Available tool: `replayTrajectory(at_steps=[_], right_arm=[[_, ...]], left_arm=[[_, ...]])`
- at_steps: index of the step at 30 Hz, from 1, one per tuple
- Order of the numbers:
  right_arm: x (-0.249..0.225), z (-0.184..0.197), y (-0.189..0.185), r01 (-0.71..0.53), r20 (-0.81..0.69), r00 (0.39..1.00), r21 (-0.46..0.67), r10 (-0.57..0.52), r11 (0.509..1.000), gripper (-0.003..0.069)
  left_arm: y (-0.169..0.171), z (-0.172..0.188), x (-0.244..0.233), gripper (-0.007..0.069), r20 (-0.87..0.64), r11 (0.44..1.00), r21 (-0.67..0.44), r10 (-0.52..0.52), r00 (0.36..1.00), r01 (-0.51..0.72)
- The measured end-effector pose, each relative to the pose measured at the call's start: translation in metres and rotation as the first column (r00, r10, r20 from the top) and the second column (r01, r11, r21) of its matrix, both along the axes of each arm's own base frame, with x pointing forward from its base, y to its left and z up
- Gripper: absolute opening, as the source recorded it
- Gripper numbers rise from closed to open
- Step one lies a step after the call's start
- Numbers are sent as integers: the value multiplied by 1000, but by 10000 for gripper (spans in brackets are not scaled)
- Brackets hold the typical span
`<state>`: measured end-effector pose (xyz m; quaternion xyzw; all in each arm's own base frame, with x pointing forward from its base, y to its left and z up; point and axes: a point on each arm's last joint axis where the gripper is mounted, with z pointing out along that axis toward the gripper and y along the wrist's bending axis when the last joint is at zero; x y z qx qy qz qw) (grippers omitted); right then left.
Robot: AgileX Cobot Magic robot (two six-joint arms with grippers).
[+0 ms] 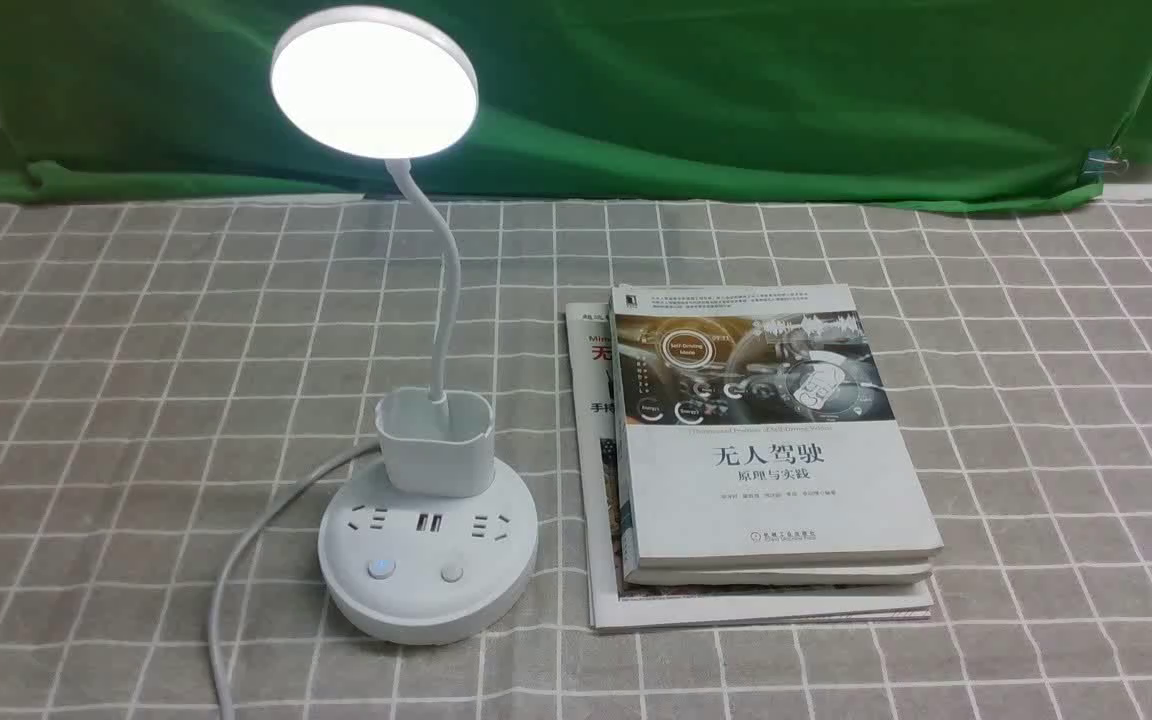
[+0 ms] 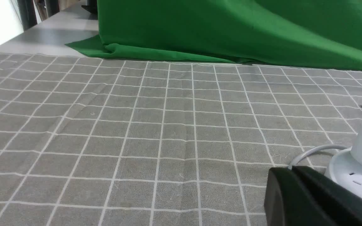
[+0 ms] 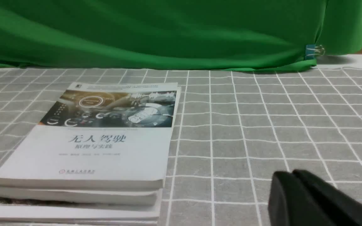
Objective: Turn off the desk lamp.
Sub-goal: Use the left arm to press the button switch on the lamp holder
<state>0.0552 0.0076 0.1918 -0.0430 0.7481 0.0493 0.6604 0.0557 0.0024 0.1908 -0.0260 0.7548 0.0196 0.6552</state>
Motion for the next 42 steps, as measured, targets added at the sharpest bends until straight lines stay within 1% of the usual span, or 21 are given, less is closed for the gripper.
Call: replayTrajectory(at_steps=[11,14,16,17,18,19,21,22,24,26,28,31,33,34,35,37,39,40,41,42], right_arm=[[0,0,0,0,0,1000,0,0,1000,36],[0,0,0,0,0,1000,0,0,1000,36],[0,0,0,0,0,1000,0,0,1000,36],[0,0,0,0,0,1000,0,0,1000,36],[0,0,0,0,0,1000,0,0,1000,36],[0,0,0,0,0,1000,0,0,1000,36],[0,0,0,0,0,1000,0,0,1000,36],[0,0,0,0,0,1000,0,0,1000,36],[0,0,0,0,0,1000,0,0,1000,36],[0,0,0,0,0,1000,0,0,1000,36],[0,0,0,0,0,1000,0,0,1000,36],[0,0,0,0,0,1000,0,0,1000,36],[0,0,0,0,0,1000,0,0,1000,36],[0,0,0,0,0,1000,0,0,1000,36],[0,0,0,0,0,1000,0,0,1000,36],[0,0,0,0,0,1000,0,0,1000,36],[0,0,0,0,0,1000,0,0,1000,36],[0,0,0,0,0,1000,0,0,1000,36],[0,0,0,0,0,1000,0,0,1000,36],[0,0,0,0,0,1000,0,0,1000,36]], left_arm=[[0,0,0,1,3,1000,0,1,1000,-1],[0,1,0,1,14,1000,-20,1,1000,-1],[-1,4,1,1,57,989,-150,7,998,1],[-1,6,1,1,75,984,-169,-41,996,53],[-2,9,1,1,107,955,-295,26,994,7],[-2,10,1,1,124,937,-349,35,992,10],[0,15,1,1,176,861,-508,75,982,25],[0,15,1,1,179,849,-528,80,981,27],[2,19,1,1,216,798,-601,120,969,35],[4,21,0,1,237,779,-626,144,961,38],[4,21,0,1,234,771,-636,147,961,37],[0,25,0,1,208,770,-635,100,973,56],[-8,50,1,1,149,808,-584,6,989,82],[-10,60,3,1,120,823,-561,-21,993,85],[-12,71,5,1,69,844,-530,-55,996,84],[-15,92,16,1,-82,887,-456,-120,989,70],[-16,101,26,1,-197,913,-402,-155,968,64],[-16,103,35,1,-292,938,-346,-141,946,33],[-16,106,43,1,-376,947,-312,-198,905,78],[-16,107,51,1,-441,953,-288,-218,871,93]])
